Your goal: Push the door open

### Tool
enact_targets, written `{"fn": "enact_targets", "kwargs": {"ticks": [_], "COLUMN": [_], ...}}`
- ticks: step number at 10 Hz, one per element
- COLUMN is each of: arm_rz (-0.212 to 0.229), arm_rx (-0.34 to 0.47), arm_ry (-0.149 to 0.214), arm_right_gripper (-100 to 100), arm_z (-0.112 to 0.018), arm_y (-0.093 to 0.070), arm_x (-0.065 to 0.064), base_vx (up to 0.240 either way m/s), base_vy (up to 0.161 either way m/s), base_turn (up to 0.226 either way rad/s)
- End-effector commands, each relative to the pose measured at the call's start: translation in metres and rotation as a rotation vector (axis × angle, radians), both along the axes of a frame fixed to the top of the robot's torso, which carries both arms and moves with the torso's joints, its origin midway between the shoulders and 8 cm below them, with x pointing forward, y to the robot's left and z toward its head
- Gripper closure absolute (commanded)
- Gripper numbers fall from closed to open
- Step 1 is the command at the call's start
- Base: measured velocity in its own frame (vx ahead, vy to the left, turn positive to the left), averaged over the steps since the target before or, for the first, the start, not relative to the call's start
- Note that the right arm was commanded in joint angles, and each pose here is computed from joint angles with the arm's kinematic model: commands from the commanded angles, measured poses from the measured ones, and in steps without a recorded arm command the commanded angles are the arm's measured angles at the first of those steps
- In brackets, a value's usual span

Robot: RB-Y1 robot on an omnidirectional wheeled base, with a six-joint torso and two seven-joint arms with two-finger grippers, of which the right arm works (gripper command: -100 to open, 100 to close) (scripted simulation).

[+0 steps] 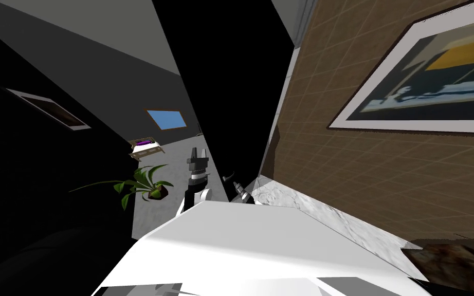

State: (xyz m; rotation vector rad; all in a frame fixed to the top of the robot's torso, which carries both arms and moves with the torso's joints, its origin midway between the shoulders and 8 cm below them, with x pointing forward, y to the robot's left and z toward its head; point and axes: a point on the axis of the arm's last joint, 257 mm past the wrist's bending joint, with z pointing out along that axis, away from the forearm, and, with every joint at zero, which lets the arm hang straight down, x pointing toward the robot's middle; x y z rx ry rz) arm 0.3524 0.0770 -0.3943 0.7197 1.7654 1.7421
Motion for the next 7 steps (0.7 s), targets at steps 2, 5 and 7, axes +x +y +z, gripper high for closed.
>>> {"fn": "enact_targets", "kwargs": {"ticks": [2,5,7], "arm_rz": [-0.037,-0.05,-0.054], "arm_rx": [-0.01,-0.018,-0.022], "arm_ry": [0.002,0.002,0.002], "arm_right_gripper": [-100,-100,-100], "arm_z": [-0.0037,-0.0044,-0.0048], "arm_y": [-0.0167,-0.0227,-0.0242], "arm_x": [0.008,0.0124,0.0148], "base_vx": [-0.158,-0.067,0.121], "base_vy": [-0.006,0.036,0.118], "base_turn": [-0.148,-0.023,0.019]}}
